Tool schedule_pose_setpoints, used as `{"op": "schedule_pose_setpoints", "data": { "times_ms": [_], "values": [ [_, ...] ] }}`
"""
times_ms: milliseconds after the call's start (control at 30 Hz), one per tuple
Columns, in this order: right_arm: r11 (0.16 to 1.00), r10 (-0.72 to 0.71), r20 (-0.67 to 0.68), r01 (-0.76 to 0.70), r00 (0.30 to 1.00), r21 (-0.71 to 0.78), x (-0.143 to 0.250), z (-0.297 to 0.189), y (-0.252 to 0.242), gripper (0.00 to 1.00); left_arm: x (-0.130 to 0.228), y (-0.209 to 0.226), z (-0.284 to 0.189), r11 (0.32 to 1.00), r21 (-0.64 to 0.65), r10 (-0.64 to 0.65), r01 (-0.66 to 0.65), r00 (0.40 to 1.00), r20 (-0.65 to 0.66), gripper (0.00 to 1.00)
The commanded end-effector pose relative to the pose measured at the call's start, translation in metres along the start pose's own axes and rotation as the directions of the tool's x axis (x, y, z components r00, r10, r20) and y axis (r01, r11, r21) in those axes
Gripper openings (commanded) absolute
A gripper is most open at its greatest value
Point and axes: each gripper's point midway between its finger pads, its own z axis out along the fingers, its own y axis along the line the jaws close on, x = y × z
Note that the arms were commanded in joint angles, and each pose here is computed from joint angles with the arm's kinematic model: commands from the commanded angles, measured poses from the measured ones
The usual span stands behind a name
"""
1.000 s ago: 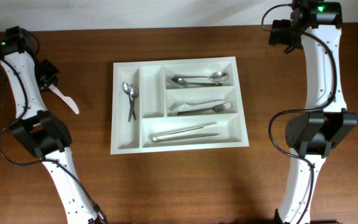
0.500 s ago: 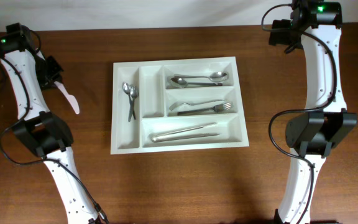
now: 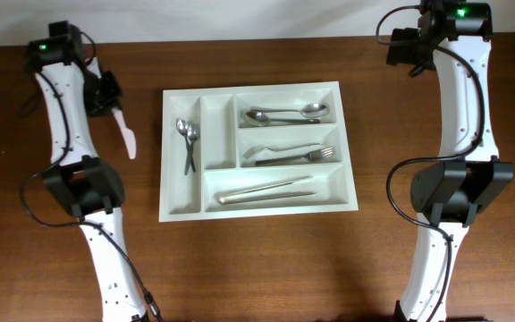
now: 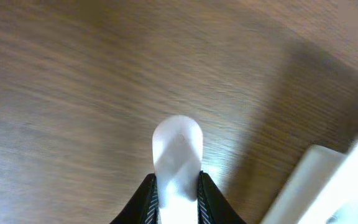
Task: Pack container
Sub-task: 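Lift the knife and carry it right over the tray's middle compartment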
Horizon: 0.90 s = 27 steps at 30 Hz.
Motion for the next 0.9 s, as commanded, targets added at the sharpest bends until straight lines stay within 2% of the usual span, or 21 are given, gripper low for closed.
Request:
{"op": "schedule_pose_setpoints", "data": {
  "times_ms": [0, 233, 533, 767, 867],
  "values": [
    [1.0, 0.02, 0.03, -0.02, 0.999, -0.005, -0.006, -0.011, -0.001, 0.99, -0.005, -0.039, -0.049, 0.995, 0.06, 0.078, -0.085, 0.991, 0.106, 0.02],
    [1.0, 0.02, 0.03, -0.02, 0.999, -0.004, -0.006, -0.011, -0.001, 0.99, 0.018, -0.1, -0.066, 0.981, 0.09, 0.158, -0.17, 0.98, 0.124, 0.02],
    [1.0, 0.02, 0.03, -0.02, 0.999, -0.004, -0.006, -0.011, -0.001, 0.99, 0.071, -0.18, -0.055, 0.948, 0.107, 0.295, -0.3, 0.953, 0.065, 0.02],
    [1.0, 0.02, 0.03, -0.02, 0.999, -0.004, -0.006, -0.011, -0.001, 0.99, 0.092, -0.197, -0.049, 0.939, -0.044, 0.344, -0.341, 0.936, 0.071, 0.02],
    [1.0, 0.02, 0.03, -0.02, 0.999, -0.005, -0.006, -0.011, -0.001, 0.99, 0.095, -0.201, -0.048, 0.933, -0.065, 0.359, -0.355, 0.93, 0.076, 0.02]
  ]
}}
